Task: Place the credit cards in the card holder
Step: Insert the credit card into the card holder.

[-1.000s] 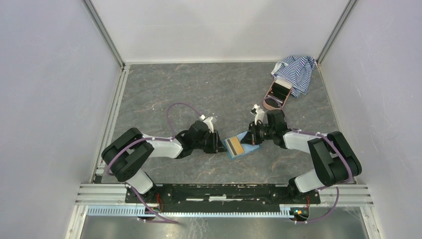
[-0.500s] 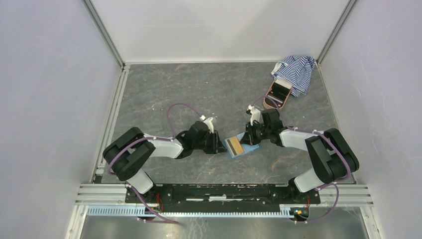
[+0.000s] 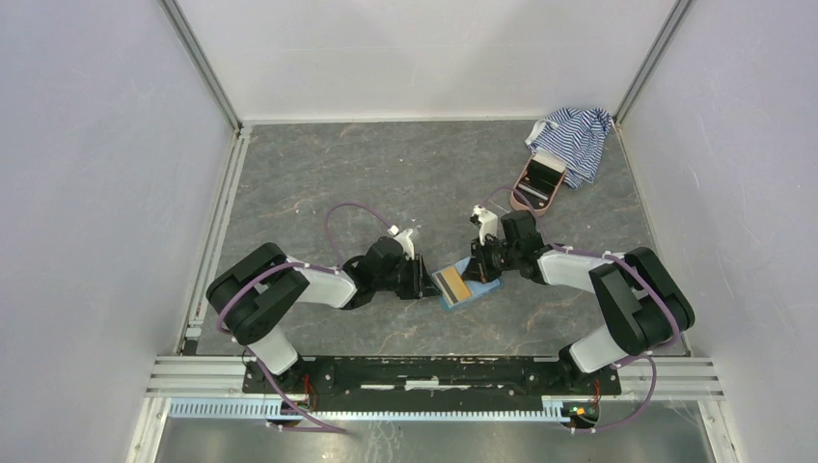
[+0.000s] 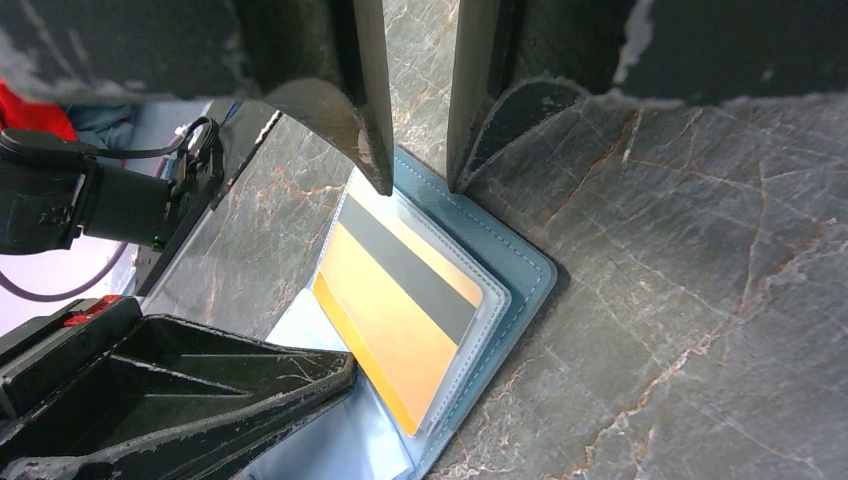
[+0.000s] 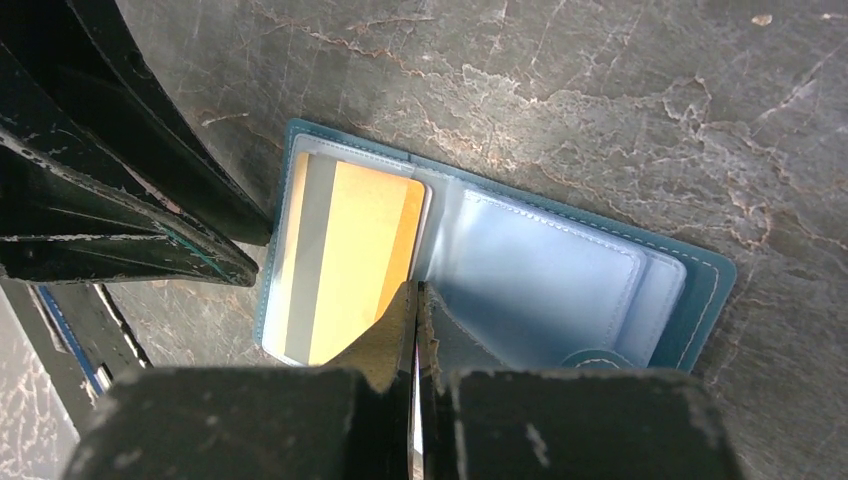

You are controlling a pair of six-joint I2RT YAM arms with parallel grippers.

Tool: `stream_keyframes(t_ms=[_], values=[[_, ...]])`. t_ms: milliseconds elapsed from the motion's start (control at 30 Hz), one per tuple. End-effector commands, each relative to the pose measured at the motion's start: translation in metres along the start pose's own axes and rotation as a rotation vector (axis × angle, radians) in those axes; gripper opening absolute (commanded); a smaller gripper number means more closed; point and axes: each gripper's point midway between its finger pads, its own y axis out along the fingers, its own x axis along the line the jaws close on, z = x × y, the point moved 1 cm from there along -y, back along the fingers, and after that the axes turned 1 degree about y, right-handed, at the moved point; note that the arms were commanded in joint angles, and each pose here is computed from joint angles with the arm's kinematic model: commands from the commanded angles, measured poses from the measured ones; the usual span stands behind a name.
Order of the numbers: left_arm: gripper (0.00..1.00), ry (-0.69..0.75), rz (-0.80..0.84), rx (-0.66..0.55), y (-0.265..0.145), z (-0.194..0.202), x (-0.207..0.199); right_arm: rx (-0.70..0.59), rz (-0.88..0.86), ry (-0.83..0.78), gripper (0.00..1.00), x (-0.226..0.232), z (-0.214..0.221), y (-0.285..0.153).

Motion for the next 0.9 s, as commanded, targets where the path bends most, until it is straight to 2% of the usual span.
stream_keyframes(t_ms=[0, 233, 400, 533, 633, 733, 800, 867], values=[[0.34, -0.024, -0.015, 0.015, 0.002, 0.008, 0.007, -0.005, -0.038, -0.079, 0.00, 0.016, -0.011, 0.003], [0.34, -0.020, -0.018, 0.004, -0.003, 0.007, 0.006, -0.019, -0.024, -0.128, 0.00, 0.017, -0.018, 0.000], [0.36, 0.007, -0.046, -0.019, -0.014, 0.002, 0.006, -0.081, 0.077, -0.262, 0.01, 0.006, -0.044, -0.015], [0.38, 0.040, -0.077, -0.058, -0.029, -0.007, 0.005, -0.128, 0.066, -0.384, 0.02, 0.013, -0.057, -0.027], [0.43, 0.086, -0.080, -0.125, -0.045, -0.022, -0.004, -0.138, 0.010, -0.508, 0.02, 0.020, -0.066, -0.040], [0.48, 0.152, -0.047, -0.254, -0.071, -0.048, -0.026, -0.171, -0.060, -0.608, 0.04, 0.026, -0.077, -0.058], [0.54, 0.191, -0.026, -0.346, -0.089, -0.066, -0.041, -0.202, -0.078, -0.642, 0.08, 0.025, -0.084, -0.074], [0.65, 0.222, 0.005, -0.438, -0.110, -0.082, -0.057, -0.249, -0.048, -0.673, 0.13, 0.019, -0.094, -0.094]])
